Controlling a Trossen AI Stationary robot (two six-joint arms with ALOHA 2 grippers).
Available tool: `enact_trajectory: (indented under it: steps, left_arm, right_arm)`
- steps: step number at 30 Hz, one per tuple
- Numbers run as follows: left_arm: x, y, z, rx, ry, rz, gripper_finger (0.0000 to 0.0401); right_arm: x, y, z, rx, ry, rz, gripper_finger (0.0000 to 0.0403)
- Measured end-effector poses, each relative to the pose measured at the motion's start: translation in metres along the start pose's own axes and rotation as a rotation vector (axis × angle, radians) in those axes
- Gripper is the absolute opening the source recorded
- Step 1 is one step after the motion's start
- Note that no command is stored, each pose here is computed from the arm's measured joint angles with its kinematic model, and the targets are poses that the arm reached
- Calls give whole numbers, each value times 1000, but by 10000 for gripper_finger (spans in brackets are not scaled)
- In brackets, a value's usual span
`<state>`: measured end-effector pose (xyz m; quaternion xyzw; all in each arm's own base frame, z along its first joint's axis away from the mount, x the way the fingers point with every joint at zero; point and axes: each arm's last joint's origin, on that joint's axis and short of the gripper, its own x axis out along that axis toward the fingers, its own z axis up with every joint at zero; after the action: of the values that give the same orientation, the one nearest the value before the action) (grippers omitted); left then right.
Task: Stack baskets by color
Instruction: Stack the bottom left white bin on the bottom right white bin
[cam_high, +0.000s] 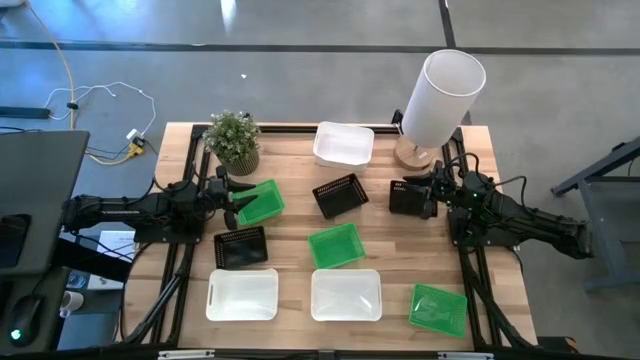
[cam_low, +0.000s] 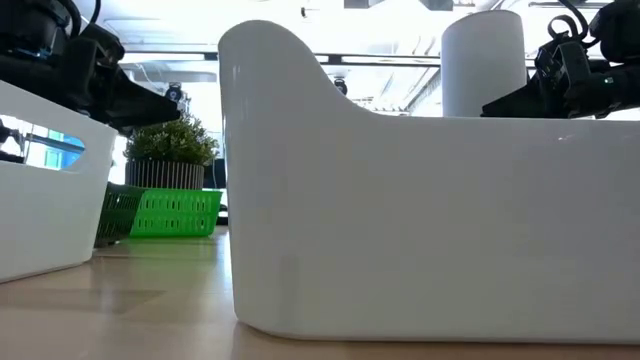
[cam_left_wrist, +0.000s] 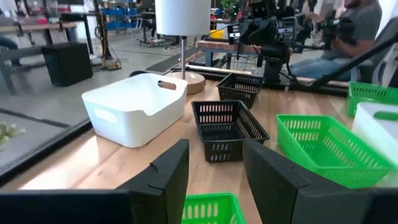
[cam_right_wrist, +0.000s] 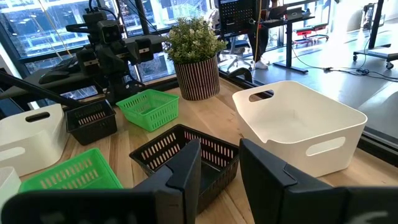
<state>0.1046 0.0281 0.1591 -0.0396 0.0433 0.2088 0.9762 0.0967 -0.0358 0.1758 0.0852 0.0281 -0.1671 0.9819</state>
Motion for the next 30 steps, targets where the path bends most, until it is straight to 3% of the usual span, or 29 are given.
enact_trajectory:
  steps: [4,9,14,22,30]
  left_arm:
    - [0,0,0,-110,6,-17,140]
    - [-1,-3,3,-139,10,-110,140]
    - [-2,-4,10,-181,-3,-133,140]
    - [-6,-7,36,-155,-51,-196,140]
    - [-9,-10,71,-104,48,-188,140]
  right_arm:
    - [0,0,0,0,0,0,98]
    - [0,0,0,0,0,0,98]
    - [0,0,0,0,0,1,98]
    - [0,0,0,0,0,0,98]
    - [0,0,0,0,0,0,98]
